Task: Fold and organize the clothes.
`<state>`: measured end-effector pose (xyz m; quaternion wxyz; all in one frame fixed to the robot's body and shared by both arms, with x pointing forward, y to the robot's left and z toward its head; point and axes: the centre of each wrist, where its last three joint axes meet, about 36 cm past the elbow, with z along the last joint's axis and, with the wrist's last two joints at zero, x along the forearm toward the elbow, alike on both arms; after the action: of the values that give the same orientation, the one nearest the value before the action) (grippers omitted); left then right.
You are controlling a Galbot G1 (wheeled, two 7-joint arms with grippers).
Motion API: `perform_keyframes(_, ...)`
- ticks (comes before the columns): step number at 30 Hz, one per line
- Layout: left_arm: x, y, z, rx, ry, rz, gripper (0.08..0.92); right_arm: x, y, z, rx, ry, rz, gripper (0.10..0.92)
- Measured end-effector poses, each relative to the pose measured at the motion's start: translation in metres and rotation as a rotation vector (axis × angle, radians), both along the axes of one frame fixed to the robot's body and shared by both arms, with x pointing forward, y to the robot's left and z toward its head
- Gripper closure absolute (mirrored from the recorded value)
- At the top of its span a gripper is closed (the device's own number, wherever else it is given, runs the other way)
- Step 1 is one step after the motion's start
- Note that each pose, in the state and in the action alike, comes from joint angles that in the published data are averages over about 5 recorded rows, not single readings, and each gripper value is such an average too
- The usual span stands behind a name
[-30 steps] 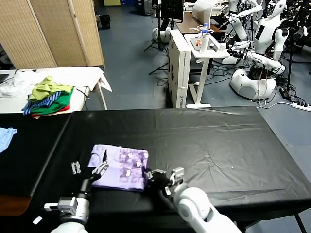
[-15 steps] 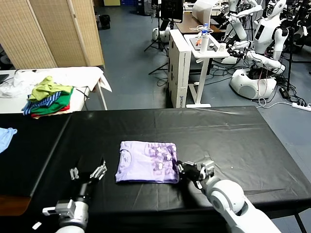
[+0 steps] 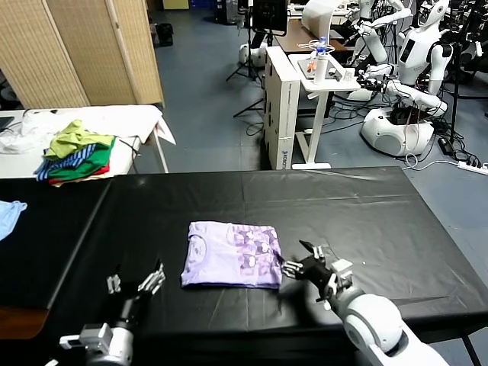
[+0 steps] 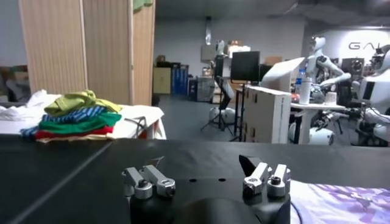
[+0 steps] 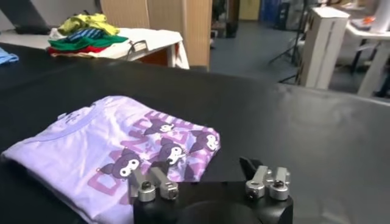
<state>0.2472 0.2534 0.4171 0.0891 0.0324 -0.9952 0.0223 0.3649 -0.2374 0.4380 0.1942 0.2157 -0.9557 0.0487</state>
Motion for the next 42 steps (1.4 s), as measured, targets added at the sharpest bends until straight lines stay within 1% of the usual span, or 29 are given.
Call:
perform_keyframes(8,-0.029,0.009,0.013,0.02,0.064,-0.026,0.092,-0.041,-0.015,0.012,0.023,-0.086,-0.086,0.115)
perform_keyframes(15,-0.054,0.009,0.031,0.044,0.115,-0.049,0.092,-0.096,-0.026,0.015,0.014,-0.179,-0.205,0.115)
perform_keyframes(18,-0.065,0.005,0.039,0.041,0.146,-0.051,0.092,-0.124,-0.025,0.012,0.0,-0.191,-0.259,0.115)
perform_keyframes(22,-0.078,0.0,0.048,0.032,0.186,-0.05,0.092,-0.163,-0.018,0.007,-0.02,-0.172,-0.342,0.115)
perform_keyframes(28,-0.087,-0.004,0.051,0.023,0.231,-0.048,0.092,-0.203,-0.012,0.002,-0.042,-0.096,-0.429,0.115)
perform_keyframes(32,-0.09,-0.007,0.052,0.008,0.253,-0.054,0.092,-0.213,-0.011,0.001,-0.046,-0.061,-0.442,0.115)
perform_keyframes(42,-0.094,-0.008,0.055,0.006,0.272,-0.057,0.092,-0.221,-0.011,0.001,-0.049,-0.037,-0.449,0.115)
